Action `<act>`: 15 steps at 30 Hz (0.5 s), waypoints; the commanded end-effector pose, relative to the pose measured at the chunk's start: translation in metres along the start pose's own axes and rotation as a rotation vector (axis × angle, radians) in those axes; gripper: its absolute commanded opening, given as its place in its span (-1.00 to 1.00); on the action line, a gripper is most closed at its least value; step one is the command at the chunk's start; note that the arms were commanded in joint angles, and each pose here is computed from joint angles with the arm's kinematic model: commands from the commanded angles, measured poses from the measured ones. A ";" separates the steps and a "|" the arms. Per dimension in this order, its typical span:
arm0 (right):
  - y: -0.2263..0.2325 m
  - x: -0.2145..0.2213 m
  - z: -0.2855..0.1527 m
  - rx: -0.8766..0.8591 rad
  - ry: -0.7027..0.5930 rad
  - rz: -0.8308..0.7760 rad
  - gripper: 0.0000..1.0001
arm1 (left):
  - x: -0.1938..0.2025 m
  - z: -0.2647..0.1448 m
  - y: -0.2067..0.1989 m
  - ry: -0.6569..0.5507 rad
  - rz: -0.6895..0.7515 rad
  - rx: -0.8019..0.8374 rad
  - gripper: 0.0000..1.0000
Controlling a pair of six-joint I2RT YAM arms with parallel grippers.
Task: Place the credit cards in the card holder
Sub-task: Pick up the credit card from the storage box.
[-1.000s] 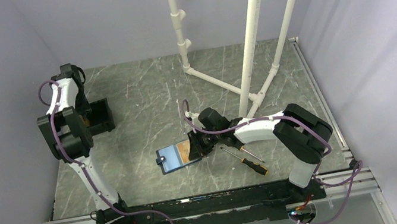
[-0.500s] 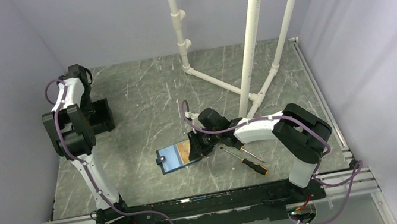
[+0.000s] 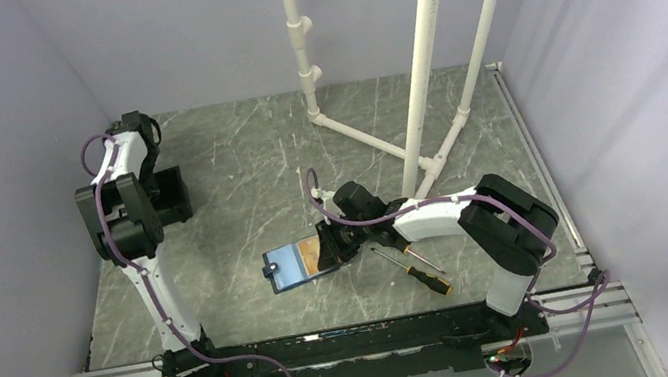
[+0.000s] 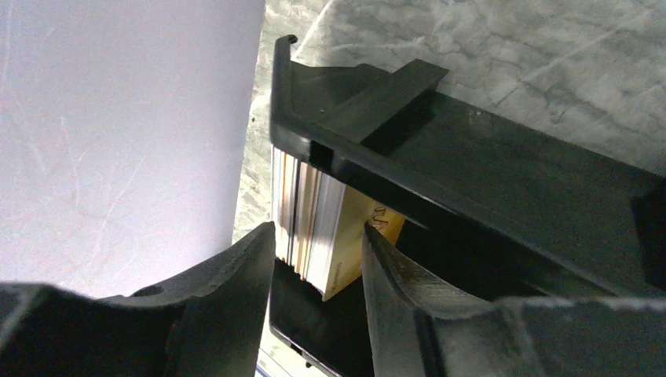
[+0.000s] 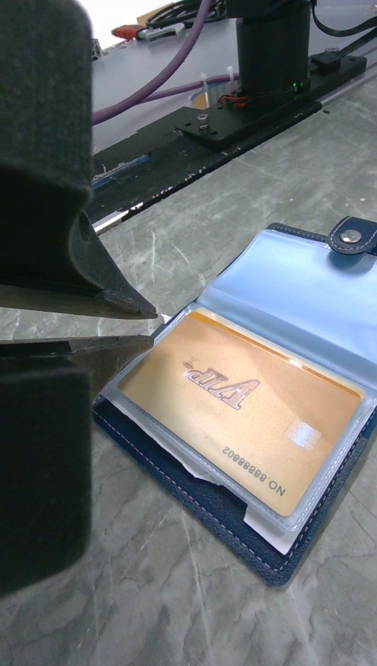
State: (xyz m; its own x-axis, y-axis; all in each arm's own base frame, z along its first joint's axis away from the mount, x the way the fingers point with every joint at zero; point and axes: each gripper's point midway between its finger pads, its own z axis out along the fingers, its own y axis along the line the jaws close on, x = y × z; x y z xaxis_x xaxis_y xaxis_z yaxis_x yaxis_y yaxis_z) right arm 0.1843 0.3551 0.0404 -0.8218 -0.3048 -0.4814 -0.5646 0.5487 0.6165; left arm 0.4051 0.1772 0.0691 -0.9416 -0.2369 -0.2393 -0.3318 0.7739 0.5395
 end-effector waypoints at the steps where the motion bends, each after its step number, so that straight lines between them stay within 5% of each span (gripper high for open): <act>1: 0.011 -0.023 -0.001 -0.034 -0.055 -0.029 -0.68 | 0.000 0.001 0.008 0.018 0.018 -0.046 -0.06; 15: 0.012 -0.023 -0.001 -0.037 -0.054 -0.028 -0.69 | -0.006 -0.013 0.020 -0.014 -0.010 -0.055 -0.27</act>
State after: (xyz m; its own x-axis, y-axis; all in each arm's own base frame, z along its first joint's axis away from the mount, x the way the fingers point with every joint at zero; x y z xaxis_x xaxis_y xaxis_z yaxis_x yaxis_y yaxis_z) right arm 0.1846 0.3554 0.0409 -0.8215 -0.3045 -0.4821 -0.5651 0.5479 0.6168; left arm 0.4023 0.1784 0.0672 -0.9471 -0.2373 -0.2160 -0.3191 0.7680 0.5553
